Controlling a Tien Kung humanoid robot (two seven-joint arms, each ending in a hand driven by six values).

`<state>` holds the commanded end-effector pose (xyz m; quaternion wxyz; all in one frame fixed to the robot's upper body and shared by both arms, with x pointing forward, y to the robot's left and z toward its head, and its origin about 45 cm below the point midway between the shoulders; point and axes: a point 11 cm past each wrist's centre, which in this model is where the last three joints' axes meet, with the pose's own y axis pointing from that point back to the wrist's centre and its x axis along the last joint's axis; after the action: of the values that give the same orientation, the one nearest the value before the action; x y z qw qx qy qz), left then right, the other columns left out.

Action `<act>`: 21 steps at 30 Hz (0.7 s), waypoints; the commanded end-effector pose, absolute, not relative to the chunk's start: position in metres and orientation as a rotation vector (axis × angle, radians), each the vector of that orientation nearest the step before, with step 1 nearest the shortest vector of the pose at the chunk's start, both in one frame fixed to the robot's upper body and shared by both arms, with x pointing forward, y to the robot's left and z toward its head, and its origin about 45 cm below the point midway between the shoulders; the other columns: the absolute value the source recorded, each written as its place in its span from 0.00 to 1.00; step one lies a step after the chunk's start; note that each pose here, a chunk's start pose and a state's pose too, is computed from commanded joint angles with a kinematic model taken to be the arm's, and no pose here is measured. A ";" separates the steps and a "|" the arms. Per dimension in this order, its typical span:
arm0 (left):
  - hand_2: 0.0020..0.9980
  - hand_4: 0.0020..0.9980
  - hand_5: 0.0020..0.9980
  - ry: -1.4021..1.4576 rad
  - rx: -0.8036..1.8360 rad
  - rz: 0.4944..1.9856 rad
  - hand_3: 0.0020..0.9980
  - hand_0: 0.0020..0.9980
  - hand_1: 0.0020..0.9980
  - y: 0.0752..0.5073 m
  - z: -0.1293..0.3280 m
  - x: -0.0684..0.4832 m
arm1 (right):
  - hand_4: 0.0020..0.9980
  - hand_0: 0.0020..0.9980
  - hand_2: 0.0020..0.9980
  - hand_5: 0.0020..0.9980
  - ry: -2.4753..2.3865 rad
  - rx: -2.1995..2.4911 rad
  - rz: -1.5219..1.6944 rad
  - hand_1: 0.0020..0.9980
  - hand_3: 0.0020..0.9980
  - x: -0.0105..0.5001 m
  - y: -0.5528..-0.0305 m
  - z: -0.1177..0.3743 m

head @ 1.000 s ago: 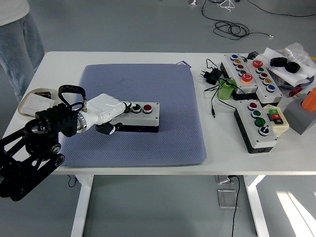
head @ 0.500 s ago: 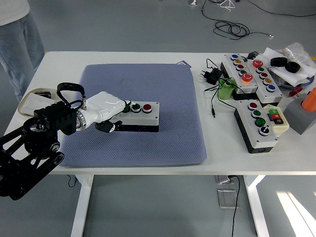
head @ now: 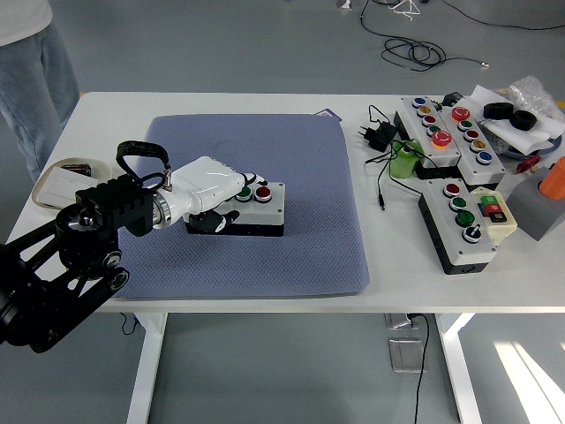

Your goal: Pick up the button,place it on the desk,press the button,press the button

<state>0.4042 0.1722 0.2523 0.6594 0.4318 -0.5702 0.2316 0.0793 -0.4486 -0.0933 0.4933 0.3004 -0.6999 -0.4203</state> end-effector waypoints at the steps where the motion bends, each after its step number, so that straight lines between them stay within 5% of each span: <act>1: 0.06 0.55 0.05 -1.293 0.982 0.521 0.89 0.07 0.01 0.172 0.252 0.405 | 0.41 0.79 0.82 0.48 -1.698 0.728 -1.019 0.80 0.75 0.079 -0.449 -0.093; 21: 0.06 0.55 0.06 -1.245 1.026 0.489 0.89 0.07 0.01 0.174 0.237 0.412 | 0.41 0.79 0.82 0.48 -1.699 0.725 -1.015 0.80 0.75 0.080 -0.450 -0.093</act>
<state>0.4120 0.1736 0.2367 0.6653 0.4544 -0.5513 0.2167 0.0796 -0.4501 -0.0926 0.4940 0.2991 -0.7008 -0.4187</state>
